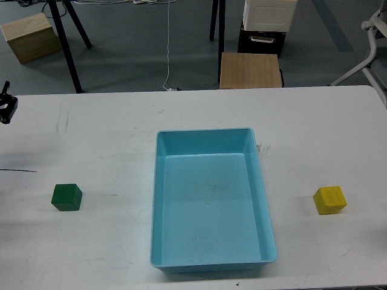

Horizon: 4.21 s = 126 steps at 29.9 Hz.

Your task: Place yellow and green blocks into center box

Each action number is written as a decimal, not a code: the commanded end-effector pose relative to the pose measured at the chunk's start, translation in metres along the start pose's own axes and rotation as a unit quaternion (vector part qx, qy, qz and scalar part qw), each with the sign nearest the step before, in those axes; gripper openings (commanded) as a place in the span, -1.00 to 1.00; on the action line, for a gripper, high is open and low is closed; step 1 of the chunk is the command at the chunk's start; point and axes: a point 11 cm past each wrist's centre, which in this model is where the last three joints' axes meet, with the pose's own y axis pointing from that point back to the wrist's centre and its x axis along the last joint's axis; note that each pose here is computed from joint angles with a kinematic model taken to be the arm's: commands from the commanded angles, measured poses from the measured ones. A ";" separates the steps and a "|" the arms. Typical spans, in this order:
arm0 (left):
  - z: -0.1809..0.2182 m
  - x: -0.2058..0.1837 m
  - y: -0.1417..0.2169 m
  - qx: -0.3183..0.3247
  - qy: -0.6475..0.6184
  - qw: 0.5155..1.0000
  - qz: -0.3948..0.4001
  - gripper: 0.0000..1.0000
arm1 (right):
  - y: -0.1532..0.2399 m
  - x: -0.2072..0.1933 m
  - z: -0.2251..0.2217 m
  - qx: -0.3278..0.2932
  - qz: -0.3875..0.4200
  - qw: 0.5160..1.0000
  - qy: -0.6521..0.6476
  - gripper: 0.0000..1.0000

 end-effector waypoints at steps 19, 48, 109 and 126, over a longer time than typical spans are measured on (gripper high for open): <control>0.007 0.000 0.002 -0.003 -0.007 1.000 0.001 1.00 | -0.042 0.030 0.000 0.013 0.055 0.995 0.082 0.98; 0.004 0.001 0.002 0.000 -0.006 1.000 0.001 1.00 | -0.097 0.001 -0.016 0.096 0.047 0.990 -0.087 0.98; 0.001 0.000 0.001 0.017 -0.040 0.999 -0.007 1.00 | -0.111 0.006 -0.017 0.108 -0.024 0.987 -0.117 0.98; -0.010 0.001 0.000 0.031 -0.050 0.998 -0.011 1.00 | -0.089 -0.054 0.013 0.084 -0.035 0.950 -0.300 0.98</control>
